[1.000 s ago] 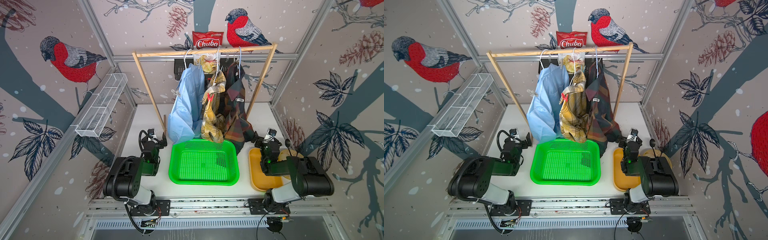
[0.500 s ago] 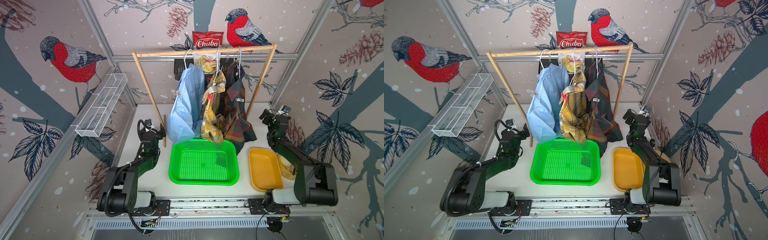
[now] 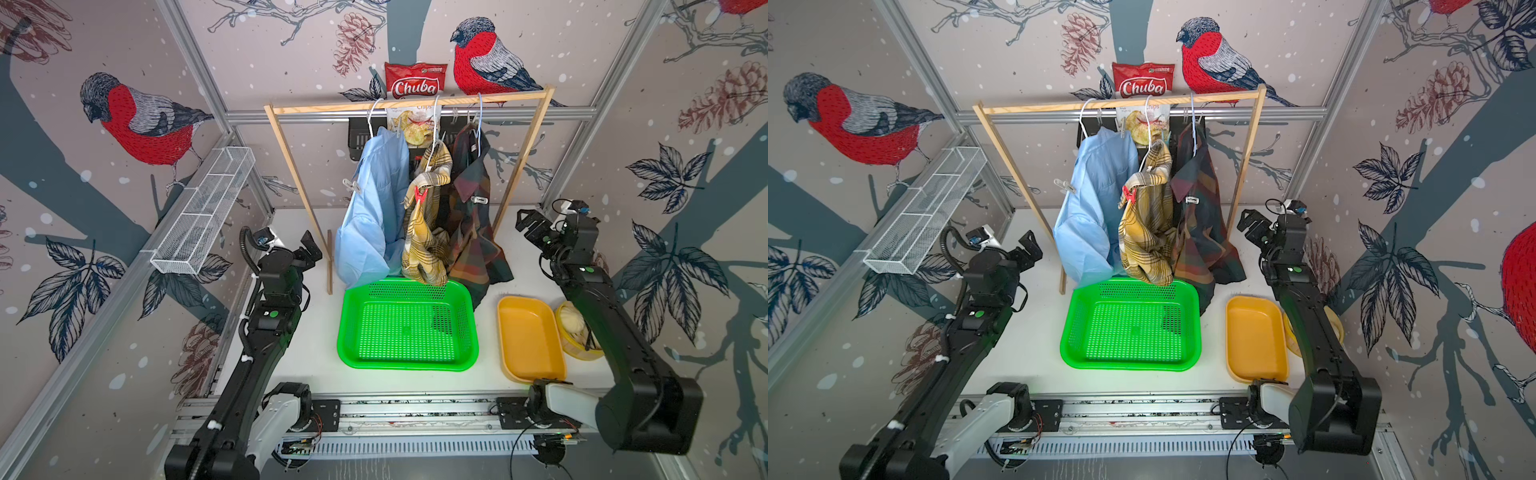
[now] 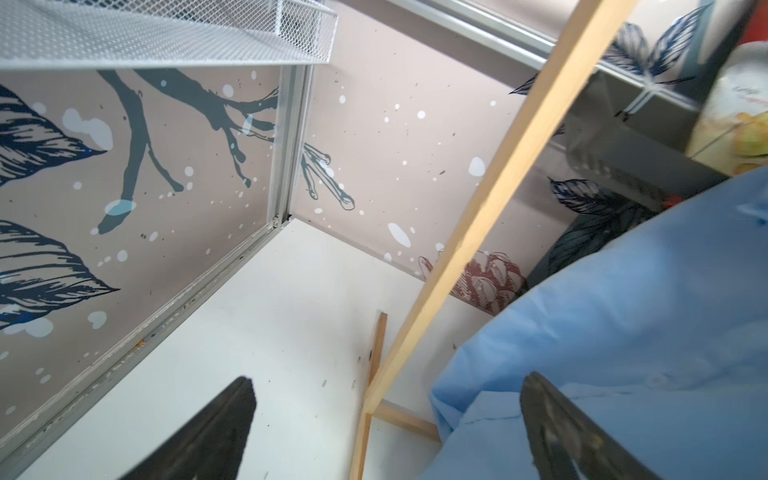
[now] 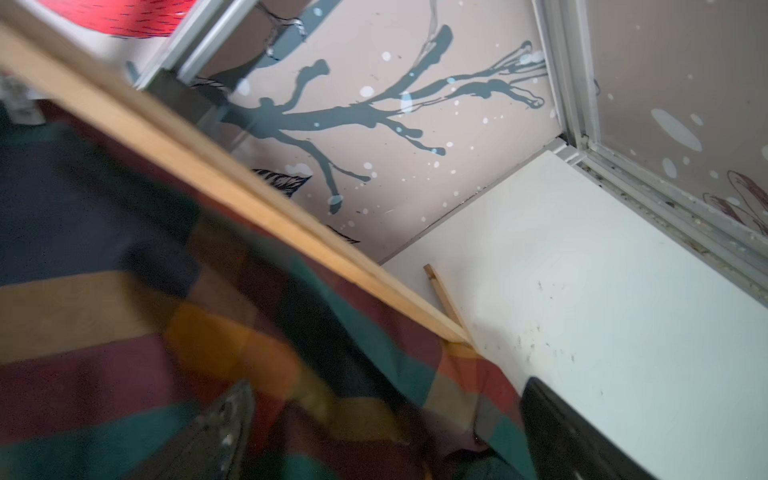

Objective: Remove the clothespins securing long-sleeve shirts to the hanger
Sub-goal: Pick up the hanger from the clothesline.

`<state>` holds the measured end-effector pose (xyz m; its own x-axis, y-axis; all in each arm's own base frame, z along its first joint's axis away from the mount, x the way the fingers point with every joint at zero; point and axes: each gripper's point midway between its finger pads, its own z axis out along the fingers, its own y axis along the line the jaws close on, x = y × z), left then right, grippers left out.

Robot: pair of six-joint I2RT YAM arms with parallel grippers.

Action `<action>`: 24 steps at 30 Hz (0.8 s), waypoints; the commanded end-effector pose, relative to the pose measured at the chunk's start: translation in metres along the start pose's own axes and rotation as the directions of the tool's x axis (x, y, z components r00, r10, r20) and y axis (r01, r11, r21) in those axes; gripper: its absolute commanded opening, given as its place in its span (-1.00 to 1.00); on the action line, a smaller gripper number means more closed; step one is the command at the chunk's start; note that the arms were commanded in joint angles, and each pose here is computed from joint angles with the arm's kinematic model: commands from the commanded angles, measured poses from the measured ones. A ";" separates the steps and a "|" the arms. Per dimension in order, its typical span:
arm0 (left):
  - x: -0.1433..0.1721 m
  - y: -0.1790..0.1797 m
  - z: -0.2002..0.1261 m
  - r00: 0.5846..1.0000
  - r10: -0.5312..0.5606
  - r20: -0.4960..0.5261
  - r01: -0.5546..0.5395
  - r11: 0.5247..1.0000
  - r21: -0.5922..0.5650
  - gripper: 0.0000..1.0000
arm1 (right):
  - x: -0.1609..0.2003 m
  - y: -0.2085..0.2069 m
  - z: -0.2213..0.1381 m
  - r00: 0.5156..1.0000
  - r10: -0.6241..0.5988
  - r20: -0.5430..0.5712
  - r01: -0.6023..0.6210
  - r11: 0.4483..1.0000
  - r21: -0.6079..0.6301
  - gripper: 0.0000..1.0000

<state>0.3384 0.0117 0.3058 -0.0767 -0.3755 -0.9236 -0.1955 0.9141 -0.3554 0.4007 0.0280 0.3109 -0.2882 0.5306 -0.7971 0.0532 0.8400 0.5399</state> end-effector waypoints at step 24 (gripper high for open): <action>0.058 -0.206 -0.139 0.939 0.342 0.035 -0.202 0.469 0.860 0.77 | 0.030 0.197 -0.131 0.973 -0.220 0.072 0.229 0.960 -0.163 0.47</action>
<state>0.2466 -0.2201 0.3387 -0.1704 -0.0278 -0.9850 0.7445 0.6512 -0.1472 0.2696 0.2124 0.4276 -0.2701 0.3241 -0.9066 -0.2864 0.8719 0.3971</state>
